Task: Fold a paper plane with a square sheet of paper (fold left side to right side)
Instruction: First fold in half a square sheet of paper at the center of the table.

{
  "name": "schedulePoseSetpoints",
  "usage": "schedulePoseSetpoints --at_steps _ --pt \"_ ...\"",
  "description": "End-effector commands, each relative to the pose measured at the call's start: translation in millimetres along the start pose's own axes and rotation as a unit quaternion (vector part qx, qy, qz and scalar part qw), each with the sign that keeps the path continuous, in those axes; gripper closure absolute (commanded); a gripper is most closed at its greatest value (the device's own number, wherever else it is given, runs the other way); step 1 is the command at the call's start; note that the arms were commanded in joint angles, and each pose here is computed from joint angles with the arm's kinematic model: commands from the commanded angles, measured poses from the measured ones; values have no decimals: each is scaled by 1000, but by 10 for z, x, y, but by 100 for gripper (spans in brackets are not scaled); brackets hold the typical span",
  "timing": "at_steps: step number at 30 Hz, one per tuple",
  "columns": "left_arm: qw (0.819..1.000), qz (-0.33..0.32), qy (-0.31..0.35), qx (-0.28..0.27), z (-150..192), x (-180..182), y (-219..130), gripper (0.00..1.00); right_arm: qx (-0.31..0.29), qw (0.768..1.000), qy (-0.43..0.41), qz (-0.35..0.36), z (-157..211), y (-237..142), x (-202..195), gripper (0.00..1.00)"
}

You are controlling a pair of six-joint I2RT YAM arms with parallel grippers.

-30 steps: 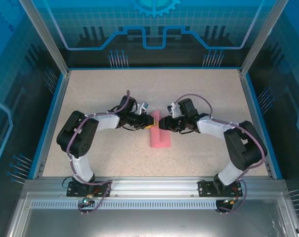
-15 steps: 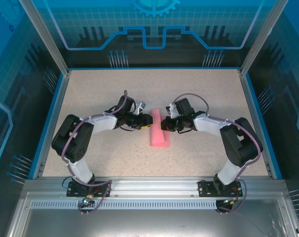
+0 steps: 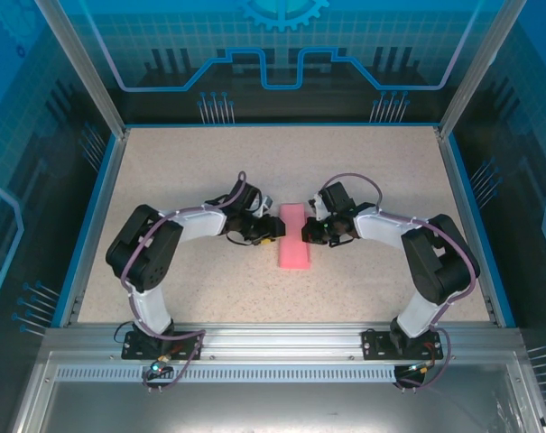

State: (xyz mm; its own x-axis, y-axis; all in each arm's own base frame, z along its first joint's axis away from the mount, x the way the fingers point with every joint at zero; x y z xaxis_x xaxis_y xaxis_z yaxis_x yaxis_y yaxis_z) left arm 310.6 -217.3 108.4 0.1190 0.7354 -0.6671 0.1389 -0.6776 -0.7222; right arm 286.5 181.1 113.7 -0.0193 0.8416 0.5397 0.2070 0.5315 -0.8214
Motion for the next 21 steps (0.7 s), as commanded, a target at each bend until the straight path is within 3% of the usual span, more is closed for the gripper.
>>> schedulePoseSetpoints --at_steps 1,6,15,21 --pt "999 -30 10 16 -24 -41 83 53 14 1000 6 22 42 36 -91 100" --pt "998 -54 8 28 -17 -26 197 60 12 999 4 29 50 25 -102 100" --pt "995 -82 16 53 37 -15 348 61 -53 996 -25 61 21 -311 -57 64" --pt "993 -96 26 63 59 -25 371 59 -96 991 -22 92 66 -576 -188 55"
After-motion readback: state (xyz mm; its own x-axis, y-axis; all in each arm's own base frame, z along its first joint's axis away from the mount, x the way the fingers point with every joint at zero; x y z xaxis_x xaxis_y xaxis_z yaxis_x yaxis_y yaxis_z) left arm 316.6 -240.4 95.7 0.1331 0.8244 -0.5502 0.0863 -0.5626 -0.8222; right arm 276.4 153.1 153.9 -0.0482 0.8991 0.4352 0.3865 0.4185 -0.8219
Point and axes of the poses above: each hand's point on the last joint's axis, 136 mm out from that joint toward the fingers, its own y axis out along the fingers, its own x axis along the line the jaws close on, z = x × y, the point moved 9 cm from there along -y, back along the fingers, and after that the axes turned 7 degrees about y, right-handed, at the moved point
